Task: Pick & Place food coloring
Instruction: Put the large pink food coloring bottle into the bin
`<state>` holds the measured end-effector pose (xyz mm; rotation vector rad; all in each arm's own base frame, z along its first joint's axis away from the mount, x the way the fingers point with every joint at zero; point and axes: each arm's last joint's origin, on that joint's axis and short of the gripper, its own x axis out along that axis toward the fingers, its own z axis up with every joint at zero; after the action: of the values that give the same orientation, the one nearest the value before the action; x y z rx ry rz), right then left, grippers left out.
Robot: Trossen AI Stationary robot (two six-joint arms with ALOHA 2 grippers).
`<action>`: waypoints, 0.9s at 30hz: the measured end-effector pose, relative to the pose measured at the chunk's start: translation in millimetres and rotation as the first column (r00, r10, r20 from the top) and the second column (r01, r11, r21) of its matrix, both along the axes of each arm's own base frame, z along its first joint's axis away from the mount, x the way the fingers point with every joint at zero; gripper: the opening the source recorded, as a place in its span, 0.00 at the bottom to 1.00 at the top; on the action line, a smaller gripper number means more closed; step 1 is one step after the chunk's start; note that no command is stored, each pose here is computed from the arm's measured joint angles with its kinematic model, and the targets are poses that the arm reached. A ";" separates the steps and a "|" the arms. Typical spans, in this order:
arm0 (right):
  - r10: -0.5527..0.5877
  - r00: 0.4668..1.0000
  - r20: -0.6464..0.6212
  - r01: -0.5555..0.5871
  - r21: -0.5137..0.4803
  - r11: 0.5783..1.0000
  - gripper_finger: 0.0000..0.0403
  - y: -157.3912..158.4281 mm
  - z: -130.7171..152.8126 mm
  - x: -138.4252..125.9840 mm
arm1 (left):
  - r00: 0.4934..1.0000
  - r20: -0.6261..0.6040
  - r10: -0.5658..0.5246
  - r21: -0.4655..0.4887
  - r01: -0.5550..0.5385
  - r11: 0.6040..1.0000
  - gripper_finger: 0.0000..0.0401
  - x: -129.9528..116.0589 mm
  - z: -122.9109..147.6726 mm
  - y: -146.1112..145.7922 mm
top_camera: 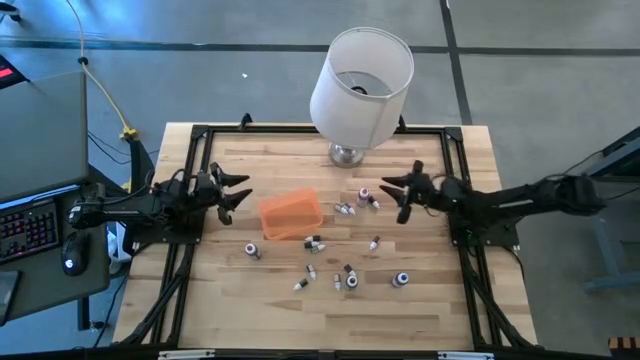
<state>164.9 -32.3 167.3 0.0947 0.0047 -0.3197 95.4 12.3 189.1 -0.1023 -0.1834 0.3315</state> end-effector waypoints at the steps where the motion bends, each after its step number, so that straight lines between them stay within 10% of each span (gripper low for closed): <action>1: 0.008 1.000 -0.018 -0.008 0.005 1.000 0.29 -1.8 -0.1 5.1 | 1.000 0.008 0.009 0.003 -0.009 1.000 0.50 -0.2 0.9 0.2; 13: 0.091 0.964 -0.251 -0.115 -0.083 0.990 0.29 -13.3 -18.9 64.4 | 0.999 0.015 0.029 0.023 -0.029 0.999 0.50 -0.7 2.3 0.7; 27: 0.031 0.952 -0.303 -0.043 -0.034 0.998 0.29 -28.2 -31.2 62.7 | 1.000 -0.010 0.026 0.019 -0.026 0.999 0.50 -0.2 -0.1 0.6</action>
<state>227.6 -60.5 136.2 0.0051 0.3044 -0.2939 95.1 12.9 189.0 -0.0795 -0.1778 0.3565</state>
